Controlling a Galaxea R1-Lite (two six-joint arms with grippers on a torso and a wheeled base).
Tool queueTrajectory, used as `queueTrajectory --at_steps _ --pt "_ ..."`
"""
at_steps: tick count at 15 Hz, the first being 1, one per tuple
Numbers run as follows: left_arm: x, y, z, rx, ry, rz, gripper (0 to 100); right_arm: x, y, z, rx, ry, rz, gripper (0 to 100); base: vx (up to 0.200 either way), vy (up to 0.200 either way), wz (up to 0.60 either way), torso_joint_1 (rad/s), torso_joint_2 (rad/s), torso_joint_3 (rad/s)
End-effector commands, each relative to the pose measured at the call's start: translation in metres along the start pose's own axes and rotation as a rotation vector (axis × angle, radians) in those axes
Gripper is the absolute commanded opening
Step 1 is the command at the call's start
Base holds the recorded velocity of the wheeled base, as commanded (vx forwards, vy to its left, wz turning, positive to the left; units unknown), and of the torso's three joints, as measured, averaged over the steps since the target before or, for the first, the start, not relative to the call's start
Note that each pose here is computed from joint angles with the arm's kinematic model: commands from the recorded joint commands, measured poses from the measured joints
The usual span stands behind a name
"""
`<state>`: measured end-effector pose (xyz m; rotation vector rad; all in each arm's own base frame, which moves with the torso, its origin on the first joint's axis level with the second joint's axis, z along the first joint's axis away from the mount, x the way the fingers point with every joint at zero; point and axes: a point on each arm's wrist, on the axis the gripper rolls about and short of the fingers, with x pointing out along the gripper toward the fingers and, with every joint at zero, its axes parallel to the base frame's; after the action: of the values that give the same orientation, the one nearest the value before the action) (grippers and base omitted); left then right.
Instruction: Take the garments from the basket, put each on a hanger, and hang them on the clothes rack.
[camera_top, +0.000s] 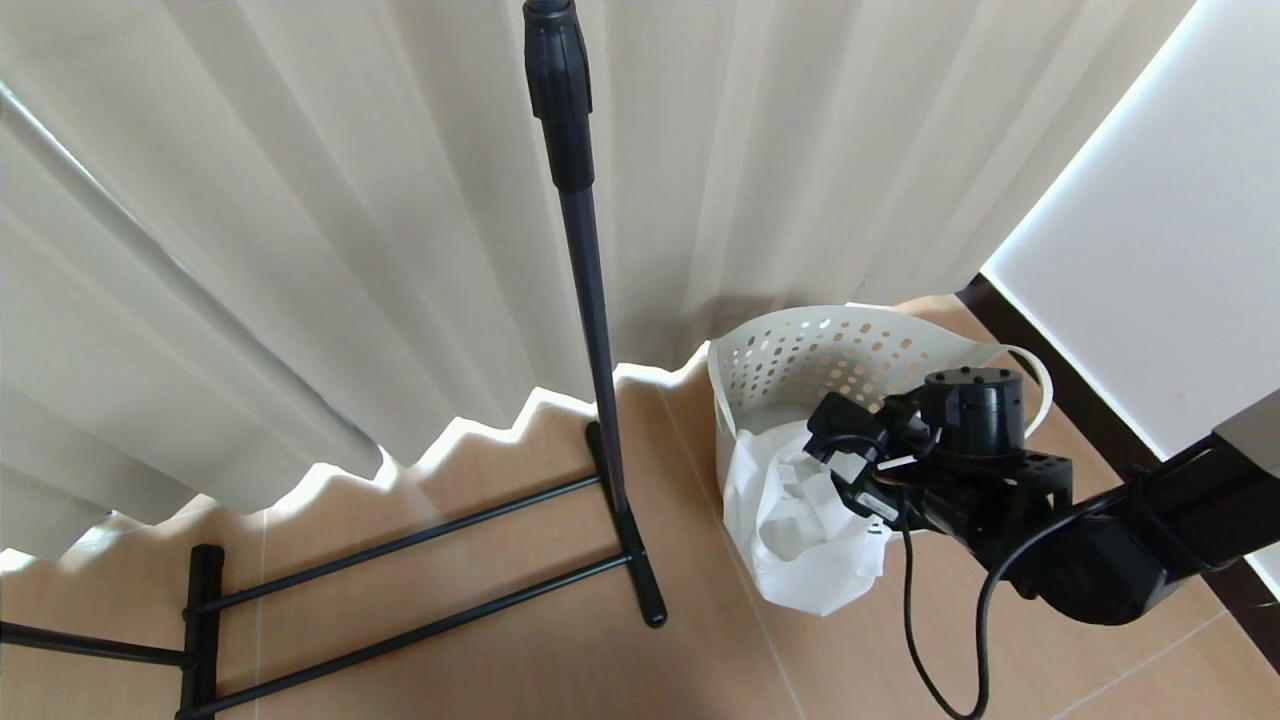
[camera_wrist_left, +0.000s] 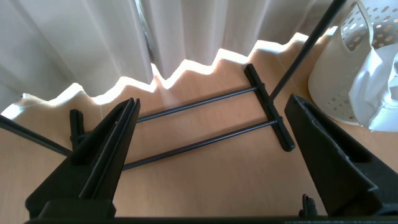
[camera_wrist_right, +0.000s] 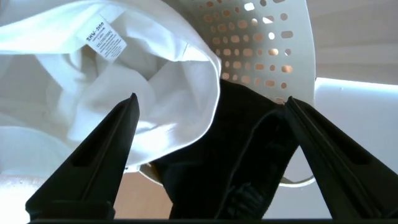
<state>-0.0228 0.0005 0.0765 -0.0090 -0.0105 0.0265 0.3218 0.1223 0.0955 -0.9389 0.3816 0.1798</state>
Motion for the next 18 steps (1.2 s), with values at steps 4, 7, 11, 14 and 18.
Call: queueTrajectory --at_steps 4,7,11,14,18 --pt "0.000 0.000 0.000 0.000 0.000 0.001 100 0.032 0.007 -0.004 0.008 0.024 -0.012 100 0.000 0.000 0.00 0.000 0.00 0.000" --pt "0.000 0.000 0.000 0.000 0.000 0.001 100 0.045 0.008 -0.001 0.019 0.021 -0.050 100 0.000 0.000 0.00 0.000 0.00 0.000" --pt "0.000 0.000 0.000 0.000 0.000 0.001 100 0.064 0.015 0.001 0.037 0.001 -0.092 100 0.000 0.000 0.00 0.000 0.00 0.000" --pt "0.000 0.000 0.000 0.000 0.000 0.001 100 0.073 0.015 -0.002 0.049 0.008 -0.113 100 0.000 0.000 0.00 0.000 0.00 0.000" --pt "0.000 0.000 0.000 0.000 0.000 0.001 100 0.082 0.014 0.002 0.064 -0.011 -0.133 100 0.000 0.000 0.00 0.000 0.00 0.000"
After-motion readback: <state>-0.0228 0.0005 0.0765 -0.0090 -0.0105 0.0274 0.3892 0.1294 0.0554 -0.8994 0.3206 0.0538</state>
